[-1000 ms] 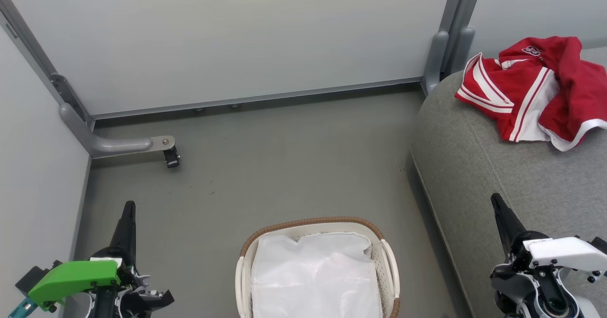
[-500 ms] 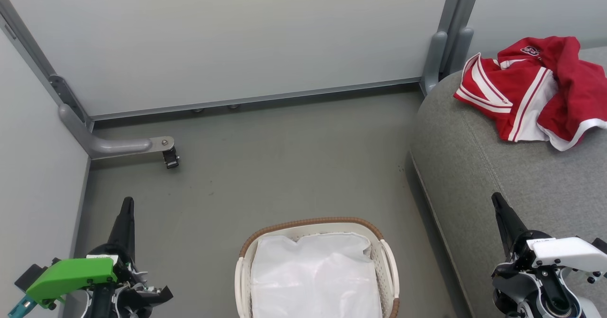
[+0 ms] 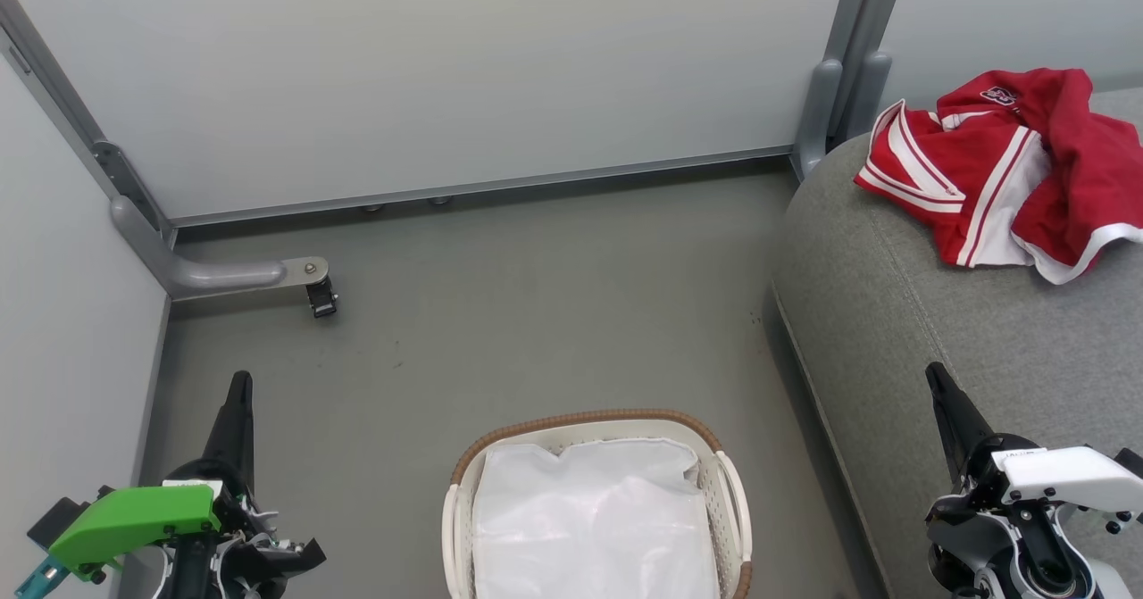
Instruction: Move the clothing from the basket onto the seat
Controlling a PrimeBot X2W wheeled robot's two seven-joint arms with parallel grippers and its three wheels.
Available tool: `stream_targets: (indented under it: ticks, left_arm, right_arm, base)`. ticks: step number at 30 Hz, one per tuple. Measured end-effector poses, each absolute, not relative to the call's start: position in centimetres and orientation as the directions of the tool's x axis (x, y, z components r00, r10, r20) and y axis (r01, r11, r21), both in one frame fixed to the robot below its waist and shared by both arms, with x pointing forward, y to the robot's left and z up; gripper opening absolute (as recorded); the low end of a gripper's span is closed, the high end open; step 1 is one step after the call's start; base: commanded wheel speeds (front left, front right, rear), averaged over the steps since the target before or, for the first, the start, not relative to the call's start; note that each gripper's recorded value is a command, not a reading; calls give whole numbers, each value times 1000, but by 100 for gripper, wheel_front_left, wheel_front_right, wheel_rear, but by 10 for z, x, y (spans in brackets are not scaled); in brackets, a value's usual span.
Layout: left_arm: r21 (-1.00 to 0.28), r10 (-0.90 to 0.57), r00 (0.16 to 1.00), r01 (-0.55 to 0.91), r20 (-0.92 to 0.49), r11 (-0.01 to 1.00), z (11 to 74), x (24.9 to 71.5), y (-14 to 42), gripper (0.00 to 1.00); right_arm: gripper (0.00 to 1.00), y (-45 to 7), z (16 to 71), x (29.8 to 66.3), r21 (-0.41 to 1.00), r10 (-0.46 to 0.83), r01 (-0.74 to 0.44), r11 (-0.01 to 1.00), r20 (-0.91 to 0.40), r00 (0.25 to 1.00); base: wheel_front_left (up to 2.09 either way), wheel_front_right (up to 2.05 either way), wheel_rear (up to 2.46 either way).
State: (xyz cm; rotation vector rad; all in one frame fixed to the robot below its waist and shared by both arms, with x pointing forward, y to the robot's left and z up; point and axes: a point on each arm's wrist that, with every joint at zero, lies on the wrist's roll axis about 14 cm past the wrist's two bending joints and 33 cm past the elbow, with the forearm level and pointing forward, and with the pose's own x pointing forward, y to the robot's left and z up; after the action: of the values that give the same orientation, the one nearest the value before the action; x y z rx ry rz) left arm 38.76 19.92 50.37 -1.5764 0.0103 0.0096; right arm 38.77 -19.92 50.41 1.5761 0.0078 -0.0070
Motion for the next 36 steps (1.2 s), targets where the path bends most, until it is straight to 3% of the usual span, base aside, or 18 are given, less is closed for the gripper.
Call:
stream_targets:
  ticks: [36]
  left_arm:
    - [-1000, 0, 1000, -13, -13, -6, 504, 388, 199, 0]
  right_arm:
    - [0, -199, 504, 388, 1000, 1, 9, -5, -9, 1000]
  base:
    - [0, 0, 0]
